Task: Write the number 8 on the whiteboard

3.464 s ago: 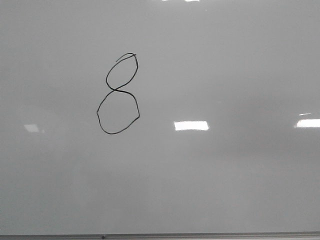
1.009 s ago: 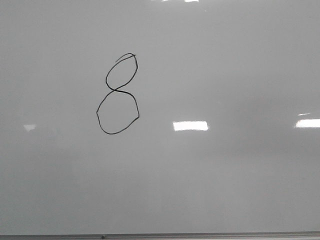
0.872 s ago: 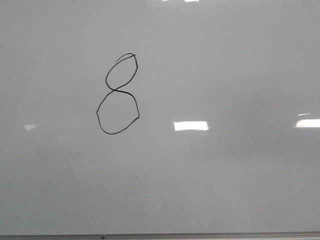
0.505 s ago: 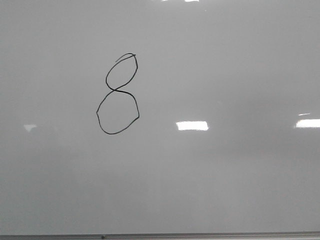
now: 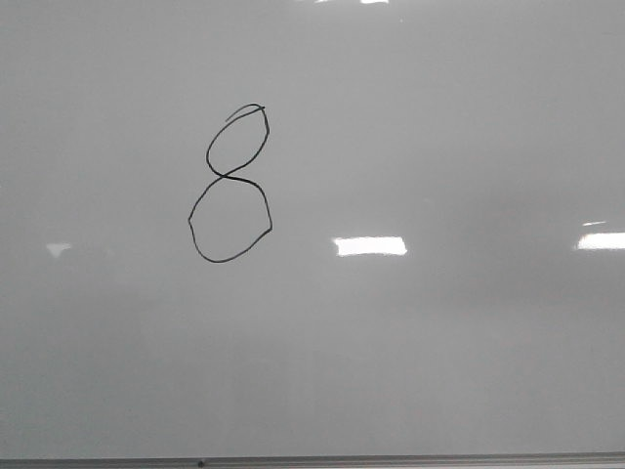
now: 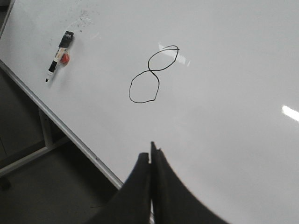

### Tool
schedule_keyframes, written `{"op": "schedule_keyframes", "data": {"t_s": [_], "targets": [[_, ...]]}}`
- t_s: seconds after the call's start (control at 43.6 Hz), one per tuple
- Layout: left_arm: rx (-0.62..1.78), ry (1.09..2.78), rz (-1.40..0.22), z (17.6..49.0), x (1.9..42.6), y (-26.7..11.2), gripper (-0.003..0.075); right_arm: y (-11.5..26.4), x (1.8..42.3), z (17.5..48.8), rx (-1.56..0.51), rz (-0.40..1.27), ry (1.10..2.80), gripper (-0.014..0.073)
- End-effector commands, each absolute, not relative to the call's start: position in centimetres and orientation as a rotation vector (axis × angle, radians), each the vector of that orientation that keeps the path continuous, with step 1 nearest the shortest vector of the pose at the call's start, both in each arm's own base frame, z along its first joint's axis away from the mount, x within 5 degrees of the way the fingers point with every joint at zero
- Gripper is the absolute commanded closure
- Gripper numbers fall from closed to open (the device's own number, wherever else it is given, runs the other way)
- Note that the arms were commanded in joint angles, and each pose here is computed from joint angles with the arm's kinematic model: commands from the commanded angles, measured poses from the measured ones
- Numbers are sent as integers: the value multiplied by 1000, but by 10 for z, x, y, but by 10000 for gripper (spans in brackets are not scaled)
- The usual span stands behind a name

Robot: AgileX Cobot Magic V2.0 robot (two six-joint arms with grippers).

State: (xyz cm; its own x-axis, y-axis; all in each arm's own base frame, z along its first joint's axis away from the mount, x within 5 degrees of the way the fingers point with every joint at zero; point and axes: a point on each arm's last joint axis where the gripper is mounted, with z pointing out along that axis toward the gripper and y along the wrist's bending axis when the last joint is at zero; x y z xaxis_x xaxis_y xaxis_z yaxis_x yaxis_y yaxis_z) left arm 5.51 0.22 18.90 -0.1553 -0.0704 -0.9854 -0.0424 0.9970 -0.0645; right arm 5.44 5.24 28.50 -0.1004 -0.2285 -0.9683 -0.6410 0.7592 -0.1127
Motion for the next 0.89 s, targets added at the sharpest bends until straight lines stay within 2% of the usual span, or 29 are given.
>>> {"op": "schedule_keyframes", "data": {"t_s": [0.0, 0.229, 0.39, 0.528, 0.711, 0.872], "targets": [[-81, 1644, -33, 192, 56, 2, 741, 51, 57, 296, -643, 400, 1636, 655], [-81, 1644, -33, 192, 56, 2, 741, 51, 57, 296, -643, 398, 1633, 655], [-81, 1644, -33, 192, 56, 2, 741, 45, 57, 298, -634, 281, 1602, 655], [-81, 1644, -33, 192, 56, 2, 741, 30, 60, 294, -418, 204, 1608, 655], [-81, 1644, -33, 192, 56, 2, 741, 10, 65, 271, -43, 155, 1599, 655], [-81, 1644, -33, 192, 56, 2, 741, 3, 62, 249, -5, 68, 1533, 655]]}}
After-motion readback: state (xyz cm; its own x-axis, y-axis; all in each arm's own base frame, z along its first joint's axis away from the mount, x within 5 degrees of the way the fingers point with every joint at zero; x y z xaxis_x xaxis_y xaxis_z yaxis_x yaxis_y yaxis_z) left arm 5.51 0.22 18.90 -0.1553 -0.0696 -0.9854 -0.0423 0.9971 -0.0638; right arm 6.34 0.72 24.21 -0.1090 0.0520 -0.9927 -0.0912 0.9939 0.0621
